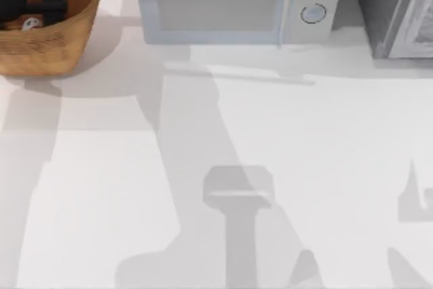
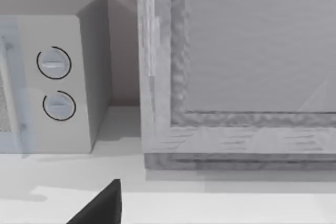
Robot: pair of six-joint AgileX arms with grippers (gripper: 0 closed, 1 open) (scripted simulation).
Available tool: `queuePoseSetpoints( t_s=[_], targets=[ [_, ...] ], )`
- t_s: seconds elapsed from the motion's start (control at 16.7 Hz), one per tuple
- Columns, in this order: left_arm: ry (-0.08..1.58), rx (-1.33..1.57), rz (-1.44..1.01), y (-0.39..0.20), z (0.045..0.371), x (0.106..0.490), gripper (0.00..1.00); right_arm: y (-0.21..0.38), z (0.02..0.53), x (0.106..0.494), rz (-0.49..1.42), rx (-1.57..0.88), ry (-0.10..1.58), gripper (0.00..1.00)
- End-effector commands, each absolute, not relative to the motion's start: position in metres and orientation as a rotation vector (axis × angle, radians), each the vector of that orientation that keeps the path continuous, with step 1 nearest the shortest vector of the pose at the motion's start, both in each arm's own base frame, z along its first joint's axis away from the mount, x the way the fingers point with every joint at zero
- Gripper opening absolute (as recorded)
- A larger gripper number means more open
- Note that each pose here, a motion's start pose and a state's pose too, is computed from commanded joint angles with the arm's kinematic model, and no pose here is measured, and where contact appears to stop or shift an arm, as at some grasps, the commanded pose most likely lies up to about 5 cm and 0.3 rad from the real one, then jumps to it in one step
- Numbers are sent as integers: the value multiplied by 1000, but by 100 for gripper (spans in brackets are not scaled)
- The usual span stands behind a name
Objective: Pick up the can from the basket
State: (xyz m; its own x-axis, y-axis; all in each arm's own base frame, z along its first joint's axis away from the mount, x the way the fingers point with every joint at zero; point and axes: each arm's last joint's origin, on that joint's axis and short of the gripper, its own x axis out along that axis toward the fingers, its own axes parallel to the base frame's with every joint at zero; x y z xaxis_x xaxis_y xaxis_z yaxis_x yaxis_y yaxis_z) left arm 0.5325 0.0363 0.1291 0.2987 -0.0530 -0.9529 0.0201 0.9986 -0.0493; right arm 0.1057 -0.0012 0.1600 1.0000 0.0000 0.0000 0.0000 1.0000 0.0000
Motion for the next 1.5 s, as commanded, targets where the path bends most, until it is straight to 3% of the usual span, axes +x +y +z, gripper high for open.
queuePoseSetpoints(
  t_s=[0.54, 1.02, 1.08, 1.32, 1.5],
  targets=[
    [1267, -30, -49, 36, 129, 533, 2, -1, 160, 106, 0, 0, 0, 100],
    [1267, -30, -49, 36, 129, 533, 0, -1, 160, 106, 0, 0, 0, 100],
    [1228, -24, -45, 38, 147, 533, 0, -1, 160, 106, 0, 0, 0, 100],
    [1200, -26, -39, 38, 162, 526, 0, -1, 160, 106, 0, 0, 0, 100],
    [1134, -25, -31, 36, 198, 506, 0, -1, 160, 106, 0, 0, 0, 100]
  ],
)
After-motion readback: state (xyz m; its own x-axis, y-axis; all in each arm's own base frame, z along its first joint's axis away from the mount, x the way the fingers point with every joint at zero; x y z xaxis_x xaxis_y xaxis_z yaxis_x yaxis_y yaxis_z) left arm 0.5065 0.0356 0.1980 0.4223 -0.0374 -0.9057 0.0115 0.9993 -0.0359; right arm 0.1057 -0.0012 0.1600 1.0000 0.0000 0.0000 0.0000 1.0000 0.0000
